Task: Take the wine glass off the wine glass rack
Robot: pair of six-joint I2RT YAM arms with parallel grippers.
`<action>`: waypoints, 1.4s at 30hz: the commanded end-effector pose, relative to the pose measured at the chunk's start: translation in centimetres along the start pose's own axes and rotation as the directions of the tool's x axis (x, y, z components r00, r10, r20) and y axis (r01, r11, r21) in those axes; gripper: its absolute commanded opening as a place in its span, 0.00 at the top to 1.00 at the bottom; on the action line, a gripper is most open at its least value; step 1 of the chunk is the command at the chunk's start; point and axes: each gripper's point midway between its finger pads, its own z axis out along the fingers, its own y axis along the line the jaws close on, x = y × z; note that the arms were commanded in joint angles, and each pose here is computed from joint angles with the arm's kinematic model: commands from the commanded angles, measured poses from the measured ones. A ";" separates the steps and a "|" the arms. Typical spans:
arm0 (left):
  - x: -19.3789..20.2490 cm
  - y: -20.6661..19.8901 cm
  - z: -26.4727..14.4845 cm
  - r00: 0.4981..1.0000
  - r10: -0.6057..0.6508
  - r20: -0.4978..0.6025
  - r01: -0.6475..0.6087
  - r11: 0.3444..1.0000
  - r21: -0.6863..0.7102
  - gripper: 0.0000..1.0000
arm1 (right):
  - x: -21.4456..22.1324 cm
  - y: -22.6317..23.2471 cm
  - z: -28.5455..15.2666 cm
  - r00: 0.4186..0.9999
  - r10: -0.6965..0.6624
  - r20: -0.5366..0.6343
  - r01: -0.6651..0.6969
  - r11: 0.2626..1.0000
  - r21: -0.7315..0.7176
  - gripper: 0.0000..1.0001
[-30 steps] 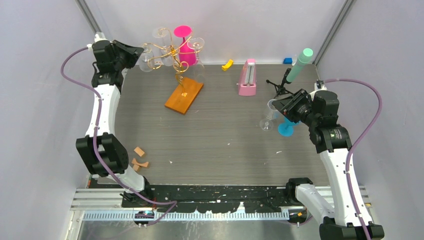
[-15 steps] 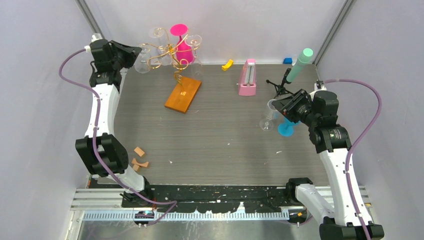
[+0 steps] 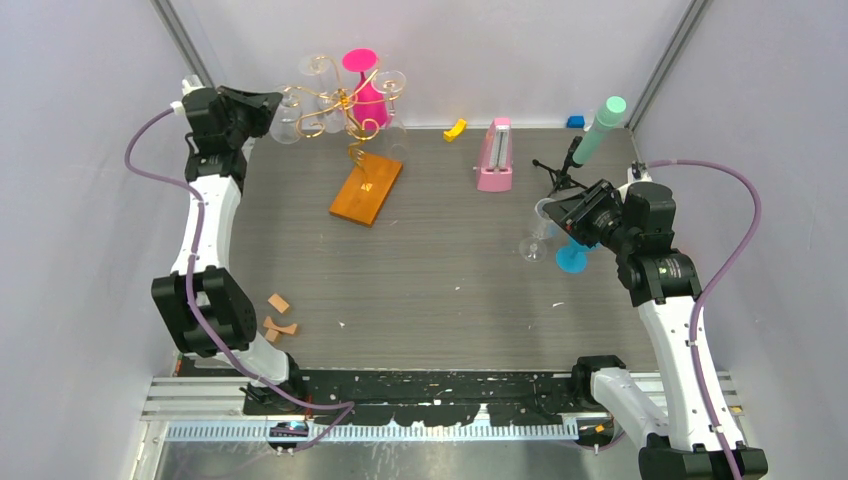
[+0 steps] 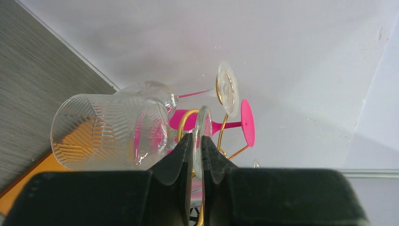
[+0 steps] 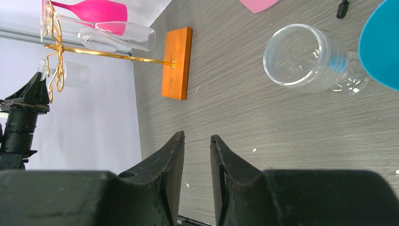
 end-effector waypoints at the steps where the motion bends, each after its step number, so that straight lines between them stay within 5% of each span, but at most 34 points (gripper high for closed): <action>1: -3.9 -5.6 -2.2 0.990 -0.021 0.142 -0.007 0.982 0.188 1.00 | -0.9 1.0 -0.2 0.999 -0.010 0.044 0.011 0.999 -0.039 0.68; 17: -3.4 -6.7 -0.6 0.987 -0.139 0.076 0.107 0.940 0.323 1.00 | -0.7 0.7 0.0 0.999 -0.008 0.040 0.010 0.999 -0.032 0.68; 42: -0.3 -9.6 -1.1 0.980 -0.091 -0.176 0.152 0.913 0.378 1.00 | -0.5 0.6 0.1 1.000 -0.007 0.026 0.007 0.999 -0.034 0.67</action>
